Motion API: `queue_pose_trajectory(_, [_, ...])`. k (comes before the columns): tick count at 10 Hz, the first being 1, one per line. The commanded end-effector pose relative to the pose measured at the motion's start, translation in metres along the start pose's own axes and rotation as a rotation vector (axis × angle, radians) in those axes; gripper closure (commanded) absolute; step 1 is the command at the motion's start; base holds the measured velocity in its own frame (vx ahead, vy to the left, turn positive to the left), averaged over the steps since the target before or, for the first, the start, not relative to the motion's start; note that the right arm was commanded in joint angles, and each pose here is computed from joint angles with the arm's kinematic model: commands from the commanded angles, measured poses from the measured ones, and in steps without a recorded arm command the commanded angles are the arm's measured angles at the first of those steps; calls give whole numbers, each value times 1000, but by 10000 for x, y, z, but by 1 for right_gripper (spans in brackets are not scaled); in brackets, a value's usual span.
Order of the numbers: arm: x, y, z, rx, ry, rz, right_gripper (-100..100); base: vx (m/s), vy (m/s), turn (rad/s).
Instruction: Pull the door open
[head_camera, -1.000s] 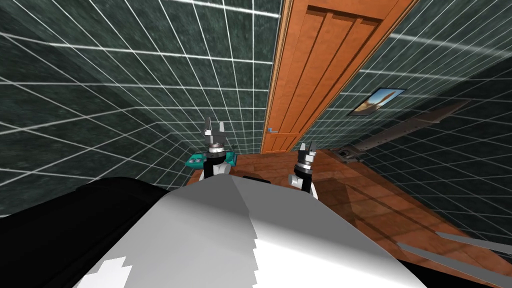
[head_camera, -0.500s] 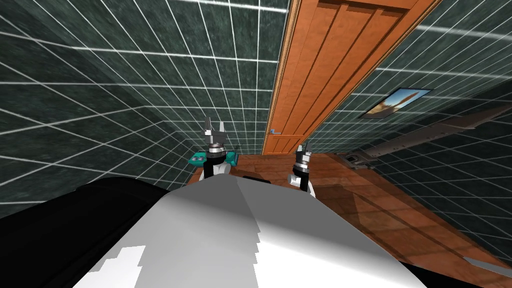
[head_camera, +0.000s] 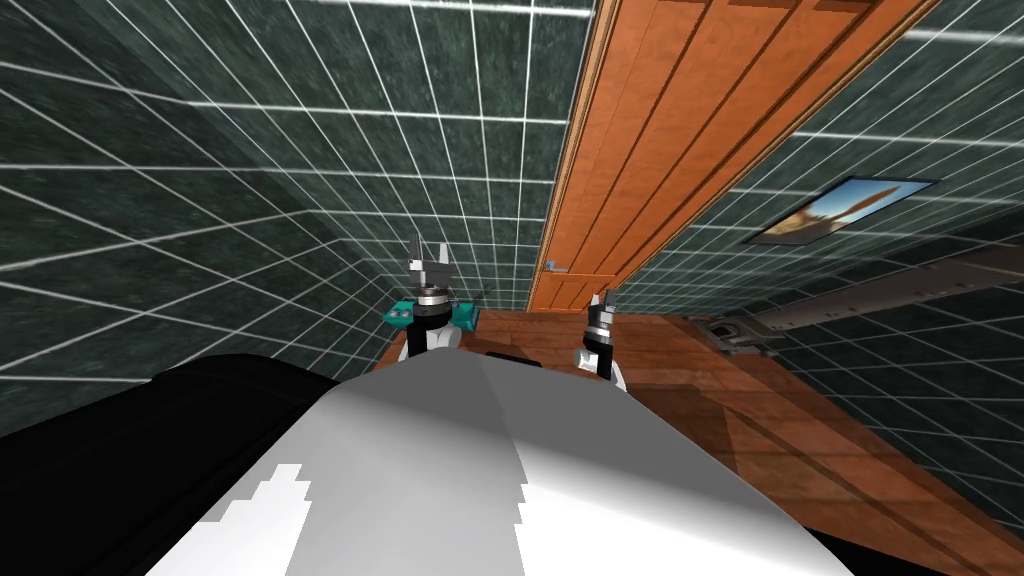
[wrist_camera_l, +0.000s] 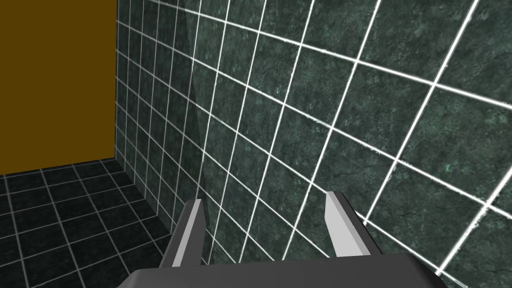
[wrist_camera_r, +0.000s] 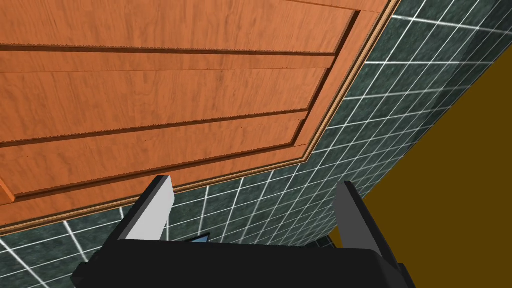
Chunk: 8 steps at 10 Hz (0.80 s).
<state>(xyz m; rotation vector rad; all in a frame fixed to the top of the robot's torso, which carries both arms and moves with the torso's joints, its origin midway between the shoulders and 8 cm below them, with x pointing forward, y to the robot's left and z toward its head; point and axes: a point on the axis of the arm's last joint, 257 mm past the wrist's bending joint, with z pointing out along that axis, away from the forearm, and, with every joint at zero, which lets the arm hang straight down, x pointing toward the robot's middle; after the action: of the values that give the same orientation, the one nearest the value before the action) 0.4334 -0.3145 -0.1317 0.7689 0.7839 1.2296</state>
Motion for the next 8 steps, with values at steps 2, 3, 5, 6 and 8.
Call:
queue_pose_trajectory(2, [-19,-210,-47,37,-1,5,-100,45,-22,88])
queue_pose_trajectory(3, [-35,-304,-48,51,-2,10,-100,50,-17,144])
queue_pose_trajectory(5, [-55,-449,-77,77,-4,14,-100,41,-20,97])
queue_pose_trajectory(6, [-58,-505,-109,91,-4,13,-100,36,-24,77])
queue_pose_trajectory(8, [-80,-648,-144,117,-7,17,-100,49,-26,101])
